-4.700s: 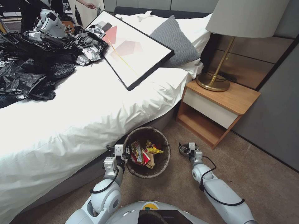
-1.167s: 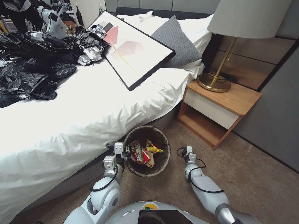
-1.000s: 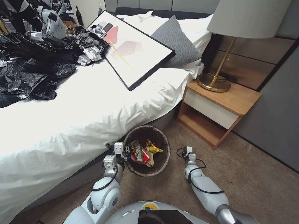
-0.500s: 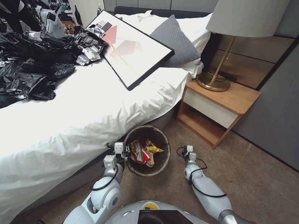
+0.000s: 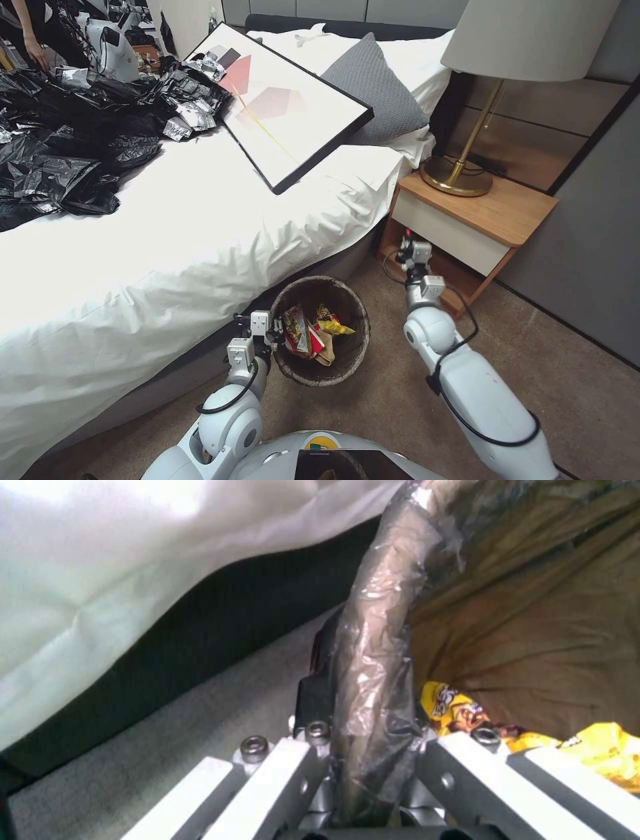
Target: Pick up the trash bin, then pick up the garbage from the floor and place it into the trash bin.
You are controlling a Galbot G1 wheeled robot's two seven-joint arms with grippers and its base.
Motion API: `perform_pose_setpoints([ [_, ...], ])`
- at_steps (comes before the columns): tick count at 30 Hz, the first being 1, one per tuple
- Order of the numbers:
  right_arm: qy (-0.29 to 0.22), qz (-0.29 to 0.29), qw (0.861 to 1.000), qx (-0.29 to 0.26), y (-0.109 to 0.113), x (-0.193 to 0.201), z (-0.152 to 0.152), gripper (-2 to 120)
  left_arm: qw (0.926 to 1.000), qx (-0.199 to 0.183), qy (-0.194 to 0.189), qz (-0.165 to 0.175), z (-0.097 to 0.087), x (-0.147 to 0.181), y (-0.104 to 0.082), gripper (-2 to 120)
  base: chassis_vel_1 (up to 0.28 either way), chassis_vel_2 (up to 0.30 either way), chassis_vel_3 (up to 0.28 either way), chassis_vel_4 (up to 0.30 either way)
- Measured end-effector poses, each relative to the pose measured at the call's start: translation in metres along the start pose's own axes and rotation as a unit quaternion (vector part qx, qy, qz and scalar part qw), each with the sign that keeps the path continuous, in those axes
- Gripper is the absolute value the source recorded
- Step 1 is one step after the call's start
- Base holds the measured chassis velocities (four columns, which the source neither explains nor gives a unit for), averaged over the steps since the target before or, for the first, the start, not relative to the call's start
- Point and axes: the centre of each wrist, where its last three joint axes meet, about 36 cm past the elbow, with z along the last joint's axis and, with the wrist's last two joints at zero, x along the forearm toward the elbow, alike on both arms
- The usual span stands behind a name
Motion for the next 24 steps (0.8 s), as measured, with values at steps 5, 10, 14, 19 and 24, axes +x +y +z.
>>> perform_pose_setpoints([
  [5,-0.019,-0.004,1.000,0.001,0.001,0.003,-0.013,0,1.0000,0.000,0.001,0.001,0.001,0.000,0.000,2,0.000,0.000,0.000,0.000],
  [10,-0.155,-0.058,0.986,-0.015,0.012,0.043,-0.114,0,0.9999,-0.003,0.011,0.004,0.006,0.001,-0.003,2,0.000,0.000,0.000,0.000],
  [14,-0.198,-0.114,0.973,-0.028,0.015,0.076,-0.149,0,0.9999,-0.005,0.013,0.004,0.007,0.000,-0.003,2,0.000,0.000,0.000,0.000],
  [19,-0.232,-0.233,0.944,-0.041,0.019,0.133,-0.172,0,0.9999,-0.006,0.013,0.004,0.007,-0.002,-0.003,2,0.000,0.000,0.000,0.000],
  [24,-0.231,-0.306,0.922,-0.049,0.021,0.160,-0.175,0,0.9999,-0.006,0.014,0.004,0.007,-0.002,-0.004,2,0.000,0.000,0.000,0.000],
])
